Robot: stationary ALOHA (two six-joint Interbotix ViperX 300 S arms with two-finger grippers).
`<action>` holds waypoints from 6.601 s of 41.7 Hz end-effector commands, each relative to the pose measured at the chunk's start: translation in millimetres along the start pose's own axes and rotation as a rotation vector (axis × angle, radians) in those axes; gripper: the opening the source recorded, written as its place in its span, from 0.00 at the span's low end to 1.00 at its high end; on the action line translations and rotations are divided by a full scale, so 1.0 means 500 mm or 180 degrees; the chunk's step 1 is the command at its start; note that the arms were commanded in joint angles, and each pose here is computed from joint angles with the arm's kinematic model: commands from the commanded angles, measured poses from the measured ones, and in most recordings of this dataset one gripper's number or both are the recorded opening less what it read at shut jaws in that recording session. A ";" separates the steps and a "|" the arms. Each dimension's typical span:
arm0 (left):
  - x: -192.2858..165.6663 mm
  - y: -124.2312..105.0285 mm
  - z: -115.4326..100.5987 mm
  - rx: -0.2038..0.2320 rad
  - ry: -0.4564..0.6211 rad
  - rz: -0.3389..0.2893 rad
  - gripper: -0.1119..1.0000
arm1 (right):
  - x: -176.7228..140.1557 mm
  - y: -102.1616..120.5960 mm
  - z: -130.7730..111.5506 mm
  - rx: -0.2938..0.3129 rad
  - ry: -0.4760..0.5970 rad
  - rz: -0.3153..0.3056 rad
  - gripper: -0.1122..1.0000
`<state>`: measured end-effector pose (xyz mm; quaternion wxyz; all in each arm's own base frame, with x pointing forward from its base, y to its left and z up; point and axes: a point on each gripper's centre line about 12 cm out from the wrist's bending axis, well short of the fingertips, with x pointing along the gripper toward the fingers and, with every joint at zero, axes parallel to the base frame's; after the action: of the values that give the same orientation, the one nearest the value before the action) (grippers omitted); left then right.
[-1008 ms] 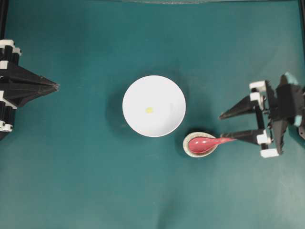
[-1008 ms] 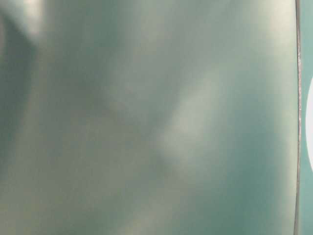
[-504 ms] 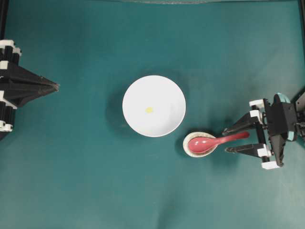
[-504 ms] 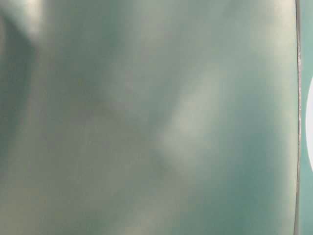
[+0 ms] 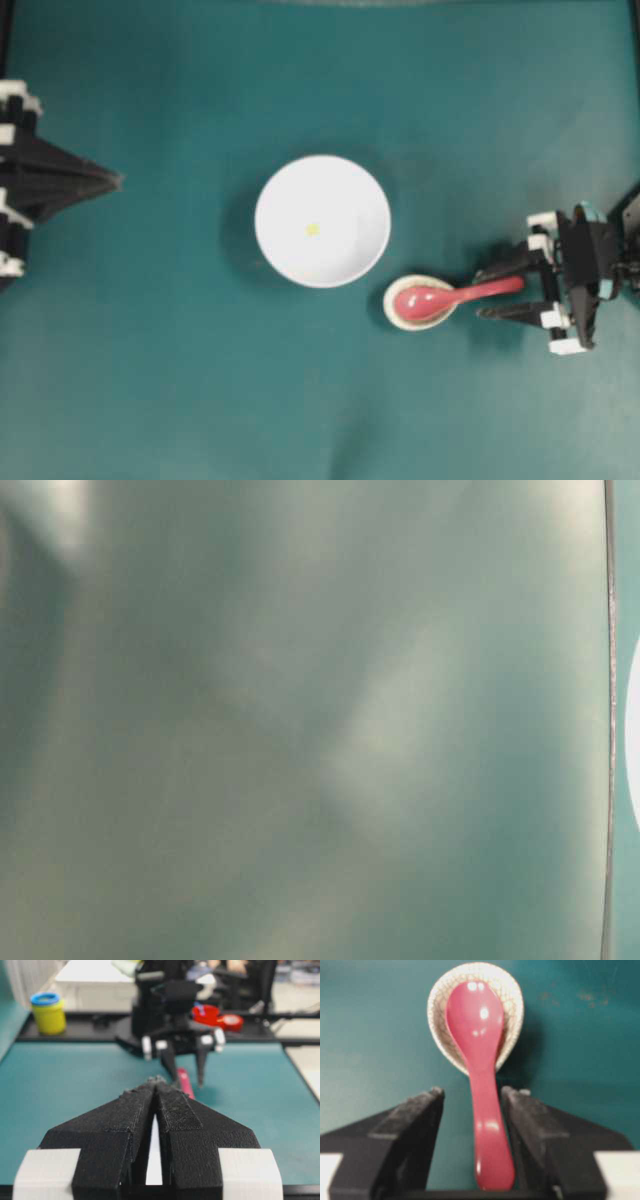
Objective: Scoop the yellow hexagonal prism block from the bowl with a spoon using the right arm.
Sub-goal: 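Move the right gripper toward the red spoon handle and open it, then close the right gripper on the red spoon handle, then lift the red spoon out of the ceramic dish with the right gripper, then carry the spoon over the white bowl and lower it inside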
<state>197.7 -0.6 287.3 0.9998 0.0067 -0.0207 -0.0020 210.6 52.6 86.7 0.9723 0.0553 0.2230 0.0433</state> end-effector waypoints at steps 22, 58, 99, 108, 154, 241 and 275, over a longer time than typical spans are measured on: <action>0.005 -0.001 0.010 0.0009 -0.0034 -0.0006 0.11 | 0.004 0.002 0.008 -0.0004 -0.0112 0.0011 0.53; 0.005 -0.001 -0.003 -0.0015 0.0093 -0.0006 0.11 | -0.003 0.017 0.057 0.0089 -0.0098 0.0096 0.29; 0.000 0.000 -0.029 -0.0034 0.0293 -0.0001 0.11 | 0.001 0.005 0.060 0.0174 0.0023 0.0008 0.55; 0.000 0.000 -0.029 -0.0034 0.0303 -0.0001 0.11 | 0.002 0.003 0.062 0.0133 -0.0068 -0.0004 0.54; 0.000 0.000 -0.034 -0.0034 0.0352 -0.0001 0.11 | 0.015 -0.002 0.005 -0.0048 -0.0470 -0.0025 0.54; -0.002 0.000 -0.034 -0.0025 0.0386 -0.0001 0.11 | 0.017 0.009 0.156 0.0090 -0.0605 -0.0045 0.31; 0.002 0.000 -0.042 0.0014 0.0430 -0.0005 0.11 | 0.060 -0.106 0.416 0.0375 0.1306 -0.0231 0.31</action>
<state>197.2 -0.5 263.9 0.9987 0.0068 0.0506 -0.0019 322.6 -10.3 239.9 0.9082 0.0930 0.4080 0.0046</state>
